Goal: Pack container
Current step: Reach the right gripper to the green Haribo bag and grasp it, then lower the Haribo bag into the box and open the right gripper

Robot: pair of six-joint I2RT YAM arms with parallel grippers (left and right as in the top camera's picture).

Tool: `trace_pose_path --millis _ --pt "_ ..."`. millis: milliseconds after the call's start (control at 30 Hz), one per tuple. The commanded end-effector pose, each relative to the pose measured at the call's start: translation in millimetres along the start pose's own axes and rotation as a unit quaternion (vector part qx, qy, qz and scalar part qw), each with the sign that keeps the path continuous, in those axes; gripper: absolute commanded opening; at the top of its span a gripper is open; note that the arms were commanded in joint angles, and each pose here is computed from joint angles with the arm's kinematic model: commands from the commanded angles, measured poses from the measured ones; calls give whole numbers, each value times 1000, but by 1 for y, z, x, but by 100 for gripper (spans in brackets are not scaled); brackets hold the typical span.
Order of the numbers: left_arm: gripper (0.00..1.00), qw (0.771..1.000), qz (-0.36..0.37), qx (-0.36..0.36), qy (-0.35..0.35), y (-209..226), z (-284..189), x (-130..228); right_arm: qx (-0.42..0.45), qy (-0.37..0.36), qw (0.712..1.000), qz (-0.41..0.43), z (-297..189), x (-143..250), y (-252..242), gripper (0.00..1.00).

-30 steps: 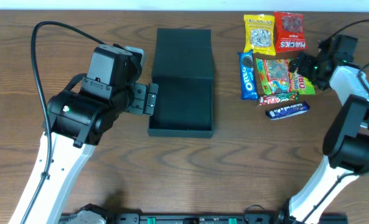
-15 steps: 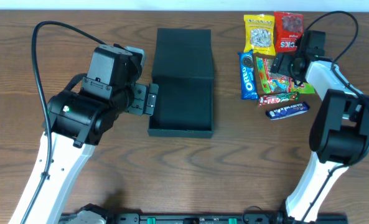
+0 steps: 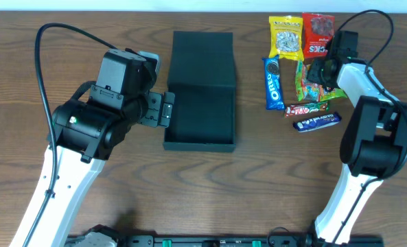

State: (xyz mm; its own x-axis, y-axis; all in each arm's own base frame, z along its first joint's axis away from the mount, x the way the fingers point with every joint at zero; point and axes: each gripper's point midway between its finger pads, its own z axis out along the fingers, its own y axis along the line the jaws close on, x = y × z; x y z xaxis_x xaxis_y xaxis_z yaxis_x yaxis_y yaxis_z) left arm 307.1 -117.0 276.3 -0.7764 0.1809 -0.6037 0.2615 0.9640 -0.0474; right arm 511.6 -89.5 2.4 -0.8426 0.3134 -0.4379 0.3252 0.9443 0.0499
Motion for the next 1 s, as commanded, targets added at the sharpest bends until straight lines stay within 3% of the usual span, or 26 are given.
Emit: trace_pose_path --millis 0,67,133,300,533,600,767,967 --pt "95 1000 3 -4 -2 2 0 -2 29 123 992 -7 48 86 -16 16" --pt "95 1000 3 -5 -2 2 0 -2 29 125 992 -7 46 86 -16 12" --pt "95 1000 3 -8 -2 3 0 -2 30 131 991 -7 39 84 -16 1" --pt "95 1000 1 -23 -17 8 -2 -9 29 118 993 -9 -4 44 -10 1" --pt "95 991 -10 -76 -107 27 -45 -43 2 16 997 -76 -108 -29 19 1" --pt "95 986 -15 -93 -135 34 -65 -50 -29 -22 991 -132 -144 -40 45 1" --pt "95 976 -25 -103 -188 41 -107 -50 -138 -64 947 -282 -214 -21 130 1" --pt "95 971 -30 -98 -217 43 -136 -42 -259 -33 844 -469 -254 66 229 1"
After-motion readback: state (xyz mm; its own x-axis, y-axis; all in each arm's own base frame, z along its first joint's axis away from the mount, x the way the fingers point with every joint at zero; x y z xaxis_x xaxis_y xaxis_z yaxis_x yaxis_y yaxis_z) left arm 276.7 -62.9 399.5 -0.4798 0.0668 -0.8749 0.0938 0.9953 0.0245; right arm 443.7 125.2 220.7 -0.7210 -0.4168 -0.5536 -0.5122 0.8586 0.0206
